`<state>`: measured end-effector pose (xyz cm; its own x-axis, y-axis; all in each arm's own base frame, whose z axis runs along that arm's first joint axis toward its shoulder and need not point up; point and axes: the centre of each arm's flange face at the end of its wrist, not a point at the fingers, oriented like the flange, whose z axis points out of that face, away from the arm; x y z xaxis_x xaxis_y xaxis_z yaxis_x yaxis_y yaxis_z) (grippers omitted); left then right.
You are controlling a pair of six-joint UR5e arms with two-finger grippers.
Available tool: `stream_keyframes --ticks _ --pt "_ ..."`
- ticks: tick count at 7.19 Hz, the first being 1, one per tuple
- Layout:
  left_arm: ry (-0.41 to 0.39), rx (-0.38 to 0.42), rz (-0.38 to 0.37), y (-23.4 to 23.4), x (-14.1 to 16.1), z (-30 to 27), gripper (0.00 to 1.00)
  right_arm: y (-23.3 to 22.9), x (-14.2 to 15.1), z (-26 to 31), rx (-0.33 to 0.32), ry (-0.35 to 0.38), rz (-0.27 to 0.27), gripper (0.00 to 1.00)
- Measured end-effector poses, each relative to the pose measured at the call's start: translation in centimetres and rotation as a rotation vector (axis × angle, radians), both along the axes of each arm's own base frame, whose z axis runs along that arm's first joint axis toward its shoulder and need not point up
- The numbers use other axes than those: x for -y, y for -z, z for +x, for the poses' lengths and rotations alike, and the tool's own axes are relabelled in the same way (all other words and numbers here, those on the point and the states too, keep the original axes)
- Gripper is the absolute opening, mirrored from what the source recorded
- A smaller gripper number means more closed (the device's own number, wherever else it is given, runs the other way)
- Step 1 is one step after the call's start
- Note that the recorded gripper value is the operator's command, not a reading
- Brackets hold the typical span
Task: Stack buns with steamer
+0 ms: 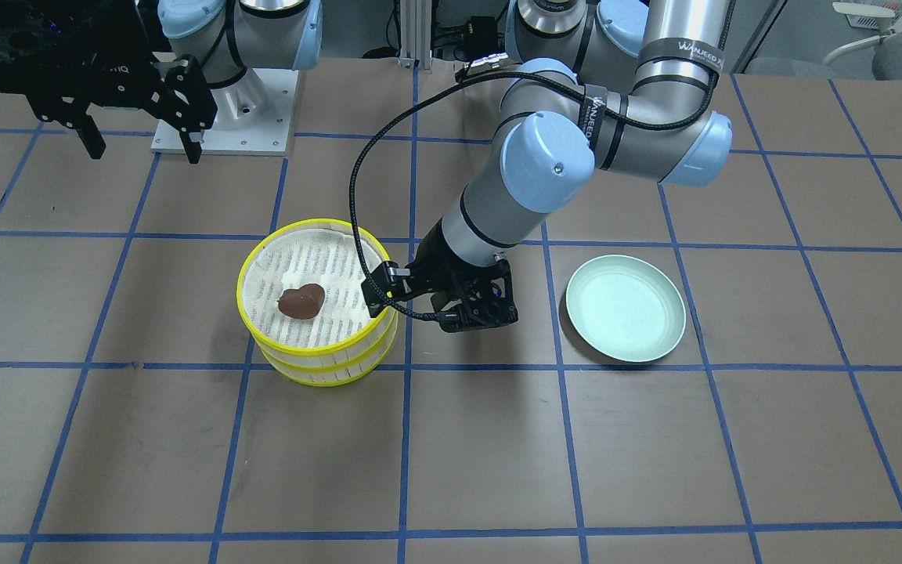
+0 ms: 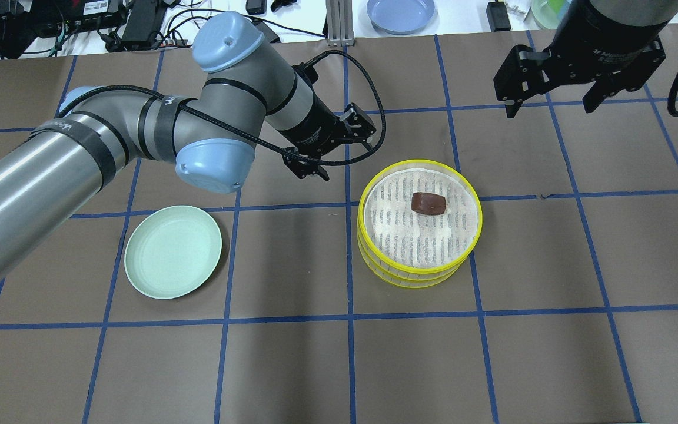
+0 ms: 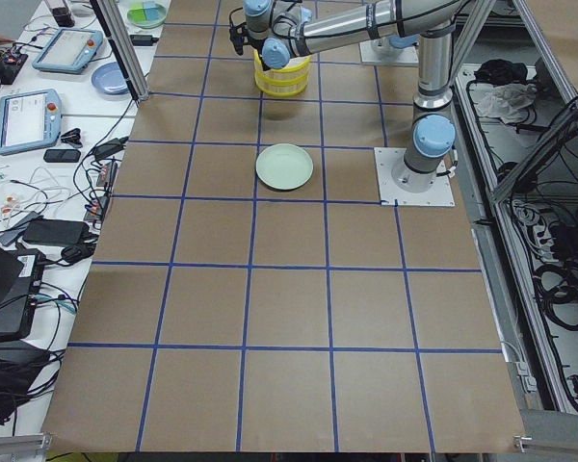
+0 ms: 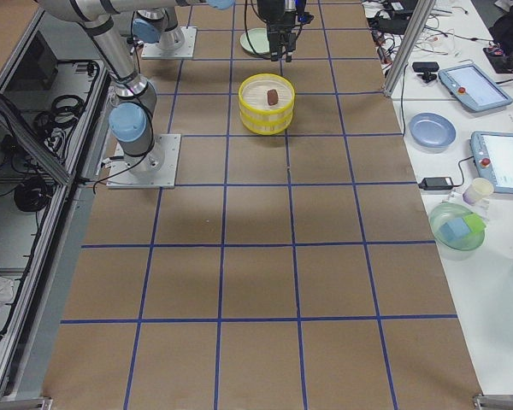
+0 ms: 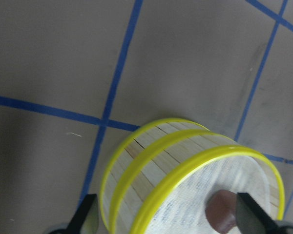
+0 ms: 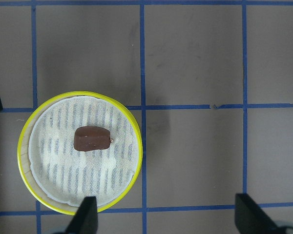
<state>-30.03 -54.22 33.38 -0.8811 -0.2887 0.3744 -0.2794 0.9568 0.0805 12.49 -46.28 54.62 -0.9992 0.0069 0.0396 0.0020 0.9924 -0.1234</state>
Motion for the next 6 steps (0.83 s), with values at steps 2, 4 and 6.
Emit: stream_keyframes --ticks 2,4,6 --pt "0.124 0.23 -0.044 -5.1 0.7 5.0 1.0 0.0 0.0 0.1 0.003 -0.001 0.002 1.0" --pt "0.253 0.375 -0.066 -11.4 0.4 10.6 1.0 0.1 0.0 0.1 0.003 -0.002 0.003 1.0" --pt "0.275 0.426 -0.081 -15.8 -1.4 15.0 1.0 0.1 -0.1 0.1 0.0 -0.001 0.003 1.0"
